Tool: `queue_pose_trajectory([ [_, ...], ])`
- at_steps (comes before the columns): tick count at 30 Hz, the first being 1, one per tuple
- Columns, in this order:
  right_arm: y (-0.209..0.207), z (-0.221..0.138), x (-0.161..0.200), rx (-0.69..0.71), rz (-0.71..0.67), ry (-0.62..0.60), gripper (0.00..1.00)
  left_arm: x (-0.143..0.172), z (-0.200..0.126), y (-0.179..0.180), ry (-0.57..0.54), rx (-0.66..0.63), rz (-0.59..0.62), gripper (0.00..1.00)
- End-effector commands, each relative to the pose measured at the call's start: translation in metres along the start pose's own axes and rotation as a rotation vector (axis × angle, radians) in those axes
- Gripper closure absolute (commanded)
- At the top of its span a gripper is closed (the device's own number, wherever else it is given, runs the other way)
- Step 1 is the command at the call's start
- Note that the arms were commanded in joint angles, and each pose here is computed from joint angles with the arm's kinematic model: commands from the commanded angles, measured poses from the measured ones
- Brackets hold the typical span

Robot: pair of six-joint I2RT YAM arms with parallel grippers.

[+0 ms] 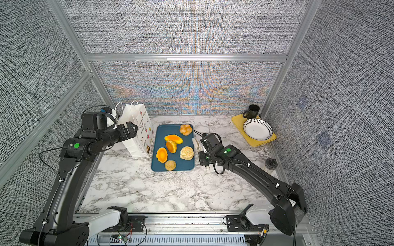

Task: Pack bread into a paper bag
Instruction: Pick up the fake bread from the plate.

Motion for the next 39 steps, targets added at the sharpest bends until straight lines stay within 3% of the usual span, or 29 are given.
queue_pose_trajectory([
  [1,0.005,-0.004,0.006,-0.083,-0.011,0.009,0.79,-0.002,-0.002,0.003,-0.005,-0.035,-0.007,0.0],
  [11,0.01,-0.006,0.014,-0.115,-0.03,0.029,0.66,0.005,0.006,0.004,0.012,-0.028,-0.048,0.0],
  [13,0.01,-0.006,0.015,-0.117,-0.032,0.034,0.58,0.005,0.005,0.005,0.006,-0.03,-0.049,0.0],
  [28,0.017,0.001,0.004,-0.13,-0.073,0.022,0.58,0.009,0.009,0.006,0.017,-0.031,-0.047,0.0],
  [39,0.029,0.034,-0.017,-0.109,-0.111,0.024,0.58,0.013,0.003,0.008,0.004,-0.036,-0.048,0.0],
])
Point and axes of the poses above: each gripper's point midway between its finger pads, its own z axis out along the fingers, its own y axis along the line the jaws close on, x = y × z, the point moved 9 cm from there along -z, back along the fingers, and after that the axes turned 5 degrees about z, right-handed, at the moved point
